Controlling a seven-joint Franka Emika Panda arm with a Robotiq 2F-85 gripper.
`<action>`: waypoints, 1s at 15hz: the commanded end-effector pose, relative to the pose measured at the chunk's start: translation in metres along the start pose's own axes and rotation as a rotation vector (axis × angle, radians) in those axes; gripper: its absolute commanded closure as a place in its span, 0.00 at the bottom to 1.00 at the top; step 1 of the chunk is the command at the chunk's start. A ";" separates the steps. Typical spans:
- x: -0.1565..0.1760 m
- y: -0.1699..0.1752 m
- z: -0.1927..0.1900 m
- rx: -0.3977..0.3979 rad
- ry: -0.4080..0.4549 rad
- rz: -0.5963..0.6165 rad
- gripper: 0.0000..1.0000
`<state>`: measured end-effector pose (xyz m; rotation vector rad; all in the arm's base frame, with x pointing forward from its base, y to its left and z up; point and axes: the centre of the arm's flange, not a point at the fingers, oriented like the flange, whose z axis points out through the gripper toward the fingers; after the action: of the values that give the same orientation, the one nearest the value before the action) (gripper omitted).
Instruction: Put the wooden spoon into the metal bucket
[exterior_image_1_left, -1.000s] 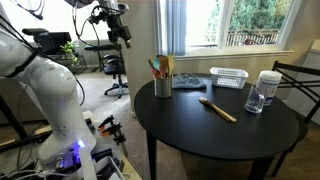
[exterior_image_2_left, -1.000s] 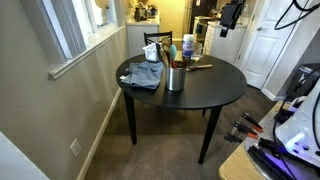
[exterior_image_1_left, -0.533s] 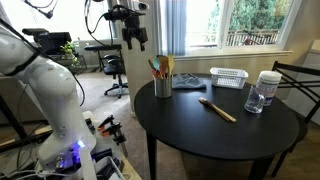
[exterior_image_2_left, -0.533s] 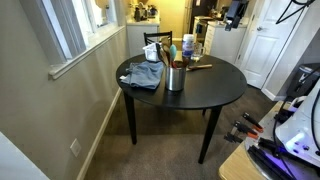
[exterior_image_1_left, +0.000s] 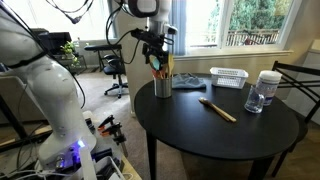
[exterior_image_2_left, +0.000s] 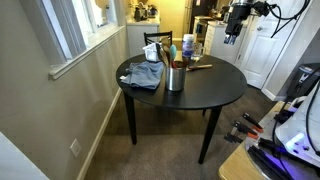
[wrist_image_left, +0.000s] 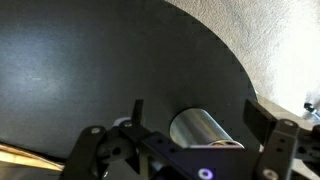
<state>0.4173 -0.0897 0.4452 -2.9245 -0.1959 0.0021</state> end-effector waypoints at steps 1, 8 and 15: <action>0.028 0.036 0.017 0.032 -0.010 -0.026 0.00; 0.063 0.099 0.023 0.059 0.014 0.058 0.00; 0.090 0.128 0.010 0.019 0.042 0.137 0.00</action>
<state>0.5056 -0.1916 0.4075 -2.9109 -0.0376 -0.0056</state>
